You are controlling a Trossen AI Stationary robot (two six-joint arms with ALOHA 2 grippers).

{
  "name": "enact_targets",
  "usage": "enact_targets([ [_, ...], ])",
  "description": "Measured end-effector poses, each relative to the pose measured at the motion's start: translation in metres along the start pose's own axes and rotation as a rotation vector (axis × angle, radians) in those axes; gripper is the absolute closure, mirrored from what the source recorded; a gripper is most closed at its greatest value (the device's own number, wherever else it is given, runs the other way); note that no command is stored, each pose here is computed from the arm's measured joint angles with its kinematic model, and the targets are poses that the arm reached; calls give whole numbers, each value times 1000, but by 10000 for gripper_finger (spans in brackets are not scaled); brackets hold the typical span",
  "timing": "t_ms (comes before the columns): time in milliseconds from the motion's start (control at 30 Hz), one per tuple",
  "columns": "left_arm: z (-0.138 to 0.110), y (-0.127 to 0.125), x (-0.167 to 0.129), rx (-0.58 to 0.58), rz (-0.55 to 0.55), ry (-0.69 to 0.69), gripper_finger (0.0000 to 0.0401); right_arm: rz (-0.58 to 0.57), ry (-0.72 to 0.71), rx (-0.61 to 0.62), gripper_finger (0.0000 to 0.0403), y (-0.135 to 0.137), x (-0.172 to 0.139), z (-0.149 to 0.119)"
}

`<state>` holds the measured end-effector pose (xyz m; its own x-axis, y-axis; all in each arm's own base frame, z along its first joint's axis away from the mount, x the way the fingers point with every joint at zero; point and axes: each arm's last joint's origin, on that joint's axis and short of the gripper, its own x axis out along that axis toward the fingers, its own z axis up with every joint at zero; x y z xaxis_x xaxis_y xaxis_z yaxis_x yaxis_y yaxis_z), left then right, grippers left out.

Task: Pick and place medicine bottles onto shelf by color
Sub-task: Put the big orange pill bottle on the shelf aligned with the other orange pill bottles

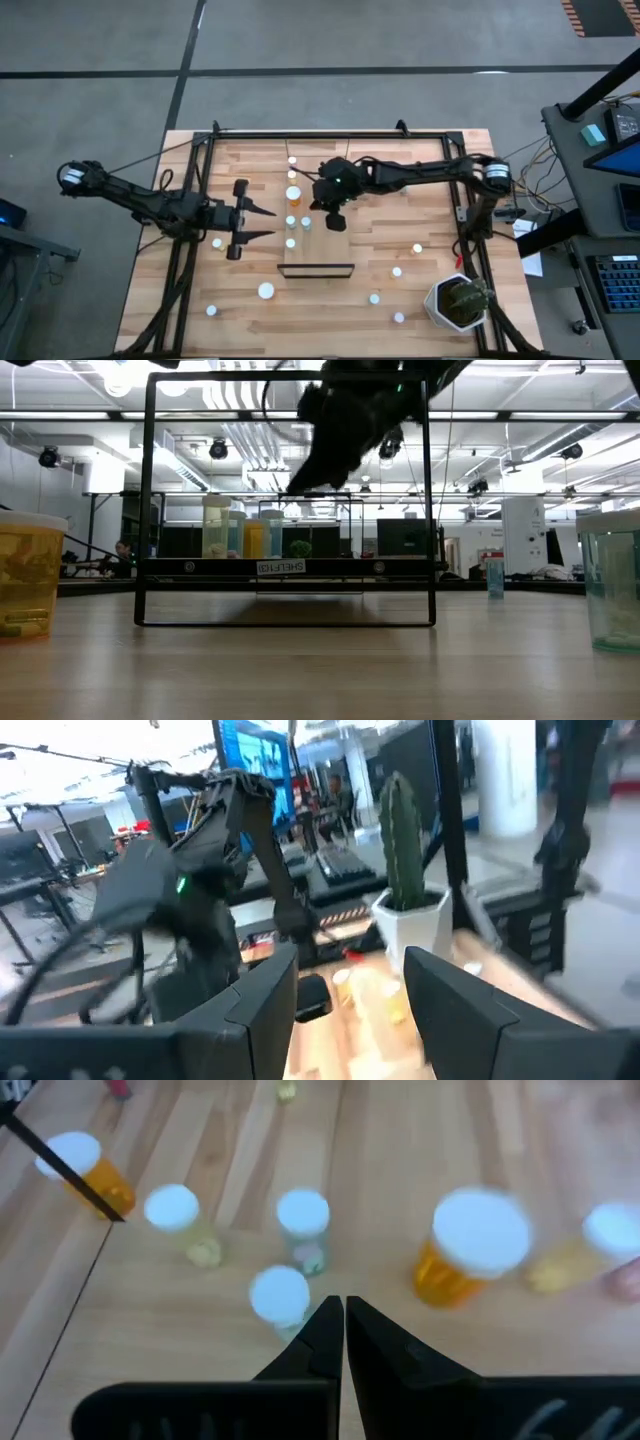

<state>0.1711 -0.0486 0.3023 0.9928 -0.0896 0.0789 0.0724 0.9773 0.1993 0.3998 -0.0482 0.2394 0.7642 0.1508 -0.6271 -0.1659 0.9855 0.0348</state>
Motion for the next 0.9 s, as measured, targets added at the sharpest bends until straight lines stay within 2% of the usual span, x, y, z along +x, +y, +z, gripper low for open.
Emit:
enact_targets([
  [167, 6, -8, 1, -167, -43, -21, 233, -80, -66, -120, 394, 33, -38, 24],
  [333, 15, -26, 10, -321, -123, 2, 233, -41, -155, -207, 394, 71, -71, 39],
  [400, 17, -35, 14, -386, -133, 64, 233, -42, -169, -237, 394, 84, -80, 41],
  [567, 28, -61, 21, -590, -117, 363, 233, -51, -205, -308, 394, 108, -96, 45],
  [700, 38, -84, 24, -791, -28, 673, 233, -31, -218, -337, 394, 117, -101, 45],
  [833, 46, -115, 26, -893, 9, 958, 233, -28, -224, -358, 394, 120, -103, 46],
  [900, 43, -133, 27, -888, 25, 1063, 233, -28, -227, -359, 394, 120, -103, 46],
])
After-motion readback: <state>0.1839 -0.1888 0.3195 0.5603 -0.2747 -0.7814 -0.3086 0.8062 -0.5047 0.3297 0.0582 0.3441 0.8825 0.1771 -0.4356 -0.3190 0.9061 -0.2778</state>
